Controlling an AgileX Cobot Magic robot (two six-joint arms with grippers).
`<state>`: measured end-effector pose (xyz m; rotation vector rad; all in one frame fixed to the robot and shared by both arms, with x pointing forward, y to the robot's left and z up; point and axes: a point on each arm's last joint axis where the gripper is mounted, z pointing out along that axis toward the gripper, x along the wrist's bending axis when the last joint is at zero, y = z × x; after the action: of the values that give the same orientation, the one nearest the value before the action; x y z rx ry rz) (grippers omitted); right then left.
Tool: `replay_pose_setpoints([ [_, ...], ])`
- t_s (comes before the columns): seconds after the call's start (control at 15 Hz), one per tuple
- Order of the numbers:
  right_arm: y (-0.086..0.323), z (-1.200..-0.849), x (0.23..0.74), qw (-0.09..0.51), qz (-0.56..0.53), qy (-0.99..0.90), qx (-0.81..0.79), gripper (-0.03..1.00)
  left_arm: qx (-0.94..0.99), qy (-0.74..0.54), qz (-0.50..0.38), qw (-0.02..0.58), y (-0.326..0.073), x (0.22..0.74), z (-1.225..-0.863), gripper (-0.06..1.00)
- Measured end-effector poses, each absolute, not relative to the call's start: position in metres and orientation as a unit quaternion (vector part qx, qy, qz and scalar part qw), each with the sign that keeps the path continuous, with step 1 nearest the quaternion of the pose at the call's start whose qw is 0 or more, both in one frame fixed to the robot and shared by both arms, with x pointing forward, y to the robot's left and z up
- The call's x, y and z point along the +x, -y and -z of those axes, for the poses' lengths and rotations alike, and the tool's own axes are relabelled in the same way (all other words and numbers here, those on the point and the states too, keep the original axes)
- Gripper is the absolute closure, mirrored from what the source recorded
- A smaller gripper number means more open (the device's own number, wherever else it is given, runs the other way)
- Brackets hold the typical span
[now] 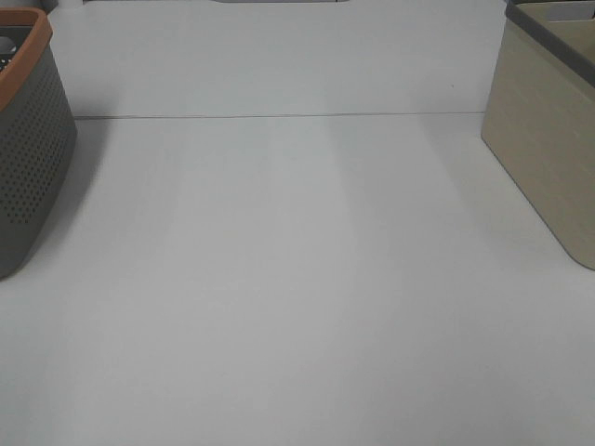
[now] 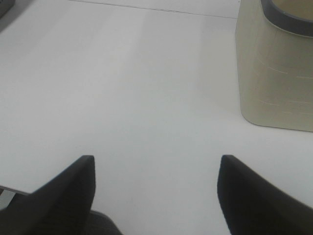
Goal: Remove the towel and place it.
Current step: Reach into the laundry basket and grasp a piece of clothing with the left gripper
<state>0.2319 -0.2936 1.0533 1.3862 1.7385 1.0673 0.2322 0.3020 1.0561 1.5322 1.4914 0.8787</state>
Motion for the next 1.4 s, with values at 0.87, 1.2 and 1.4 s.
replay_pose_setpoints([
  [0.87,0.2936,-1.0533,0.2319,0.331,-0.408,-0.665,0.53,0.27,0.607,-0.59,-0.348,0.403,-0.302,0.2322,-1.0561,0.18],
  [1.2,0.2936,-1.0533,0.2319,0.331,-0.408,-0.665,0.53,0.27,0.603,-0.586,-0.354,0.409,-0.3022,0.2301,-1.0613,0.18],
  [1.4,0.2936,-1.0533,0.2319,0.331,-0.408,-0.665,0.53,0.27,0.602,-0.584,-0.356,0.412,-0.3022,0.2295,-1.0628,0.18],
])
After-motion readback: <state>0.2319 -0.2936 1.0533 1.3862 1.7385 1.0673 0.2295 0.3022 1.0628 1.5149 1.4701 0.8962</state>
